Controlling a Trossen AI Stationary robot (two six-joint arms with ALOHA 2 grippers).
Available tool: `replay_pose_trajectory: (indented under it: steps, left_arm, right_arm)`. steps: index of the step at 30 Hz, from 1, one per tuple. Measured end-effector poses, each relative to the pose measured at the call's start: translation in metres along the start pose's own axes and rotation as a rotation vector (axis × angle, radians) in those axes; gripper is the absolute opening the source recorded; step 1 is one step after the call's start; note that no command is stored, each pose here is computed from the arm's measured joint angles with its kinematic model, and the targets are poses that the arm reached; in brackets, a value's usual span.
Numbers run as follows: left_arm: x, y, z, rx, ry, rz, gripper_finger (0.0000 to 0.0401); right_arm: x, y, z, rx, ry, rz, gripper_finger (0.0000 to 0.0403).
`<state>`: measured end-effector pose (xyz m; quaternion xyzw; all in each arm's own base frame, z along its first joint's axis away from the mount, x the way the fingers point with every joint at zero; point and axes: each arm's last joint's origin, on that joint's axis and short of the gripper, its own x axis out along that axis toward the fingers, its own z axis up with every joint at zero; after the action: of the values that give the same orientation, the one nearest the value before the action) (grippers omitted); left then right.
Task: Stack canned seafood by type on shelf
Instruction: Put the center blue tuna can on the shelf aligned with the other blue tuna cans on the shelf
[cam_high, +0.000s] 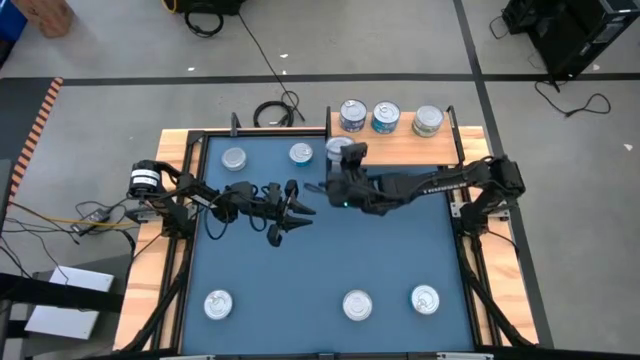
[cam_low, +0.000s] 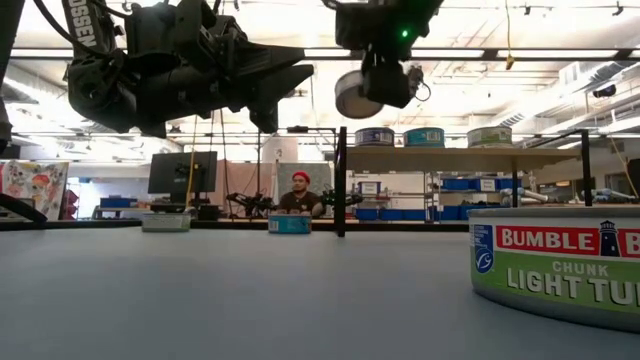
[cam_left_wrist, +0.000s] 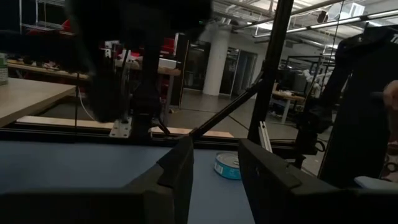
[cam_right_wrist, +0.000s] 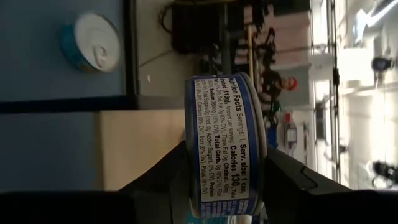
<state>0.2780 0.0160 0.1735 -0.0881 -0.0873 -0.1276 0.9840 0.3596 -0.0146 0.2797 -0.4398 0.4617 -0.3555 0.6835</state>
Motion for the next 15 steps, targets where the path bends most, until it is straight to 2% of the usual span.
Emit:
replay_pose_trajectory:
  steps: [5,11,15]
  left_arm:
    - [0.0,0.0,0.0,0.0,0.0,0.0,0.0131]
    - [0.0,0.0,-0.001,-0.004,0.01,0.002,0.0131]
    - [0.0,0.0,-0.002,-0.003,0.018,0.004,0.0131]
  right_arm:
    - [0.021,-0.008,-0.008,0.085,0.056,-0.002,0.0156]
    - [0.04,-0.009,-0.021,0.237,0.074,0.145,0.0156]
    - [0.043,-0.009,-0.025,0.285,0.105,0.17,0.0156]
